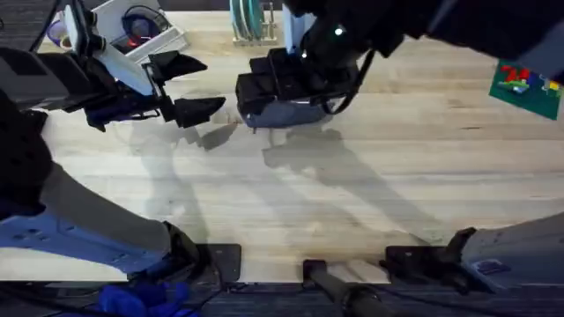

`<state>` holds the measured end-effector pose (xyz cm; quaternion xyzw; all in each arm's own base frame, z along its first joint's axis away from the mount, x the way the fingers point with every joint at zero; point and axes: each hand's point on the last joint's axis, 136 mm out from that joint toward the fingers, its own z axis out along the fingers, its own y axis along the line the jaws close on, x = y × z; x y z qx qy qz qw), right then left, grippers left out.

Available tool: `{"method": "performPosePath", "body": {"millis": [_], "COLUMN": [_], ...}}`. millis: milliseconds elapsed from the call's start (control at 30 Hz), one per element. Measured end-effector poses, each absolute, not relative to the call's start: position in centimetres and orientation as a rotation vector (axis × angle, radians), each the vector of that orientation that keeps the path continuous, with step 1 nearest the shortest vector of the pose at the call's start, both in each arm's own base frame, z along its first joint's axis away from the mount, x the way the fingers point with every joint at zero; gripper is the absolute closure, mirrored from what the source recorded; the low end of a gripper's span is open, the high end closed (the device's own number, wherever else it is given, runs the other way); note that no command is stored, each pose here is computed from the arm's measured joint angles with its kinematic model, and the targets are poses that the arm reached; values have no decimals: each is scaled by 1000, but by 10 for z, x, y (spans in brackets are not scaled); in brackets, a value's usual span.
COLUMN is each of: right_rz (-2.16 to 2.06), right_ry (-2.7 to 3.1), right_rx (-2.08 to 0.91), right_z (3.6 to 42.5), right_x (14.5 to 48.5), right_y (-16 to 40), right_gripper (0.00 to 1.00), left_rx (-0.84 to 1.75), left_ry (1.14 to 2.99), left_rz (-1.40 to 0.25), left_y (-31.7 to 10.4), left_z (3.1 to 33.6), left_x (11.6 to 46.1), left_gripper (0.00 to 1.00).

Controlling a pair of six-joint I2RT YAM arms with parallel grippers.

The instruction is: Unzip the bag, pick up the pens from the table one at a time and place them inside, then zip the bag closed.

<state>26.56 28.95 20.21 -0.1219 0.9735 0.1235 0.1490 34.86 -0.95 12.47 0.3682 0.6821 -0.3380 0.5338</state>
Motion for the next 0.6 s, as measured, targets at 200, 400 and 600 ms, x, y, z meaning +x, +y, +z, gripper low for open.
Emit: {"method": "performPosePath", "body": {"millis": [200,400,600], "right_rz": [372,397,432], "right_ry": [2786,2771,2765], "right_rx": [-369,-399,-333], "right_z": [194,196,197], "right_x": [269,261,264], "right_y": [304,316,323], "right_gripper": [6,6,5], "left_rx": [878,878,878], "left_ry": [1626,1626,1626], "left_rz": [-805,-805,-805], "left_y": [-9,-9,-9], "left_z": [125,125,125], "left_x": [349,349,349], "left_gripper": [7,7,8]}}
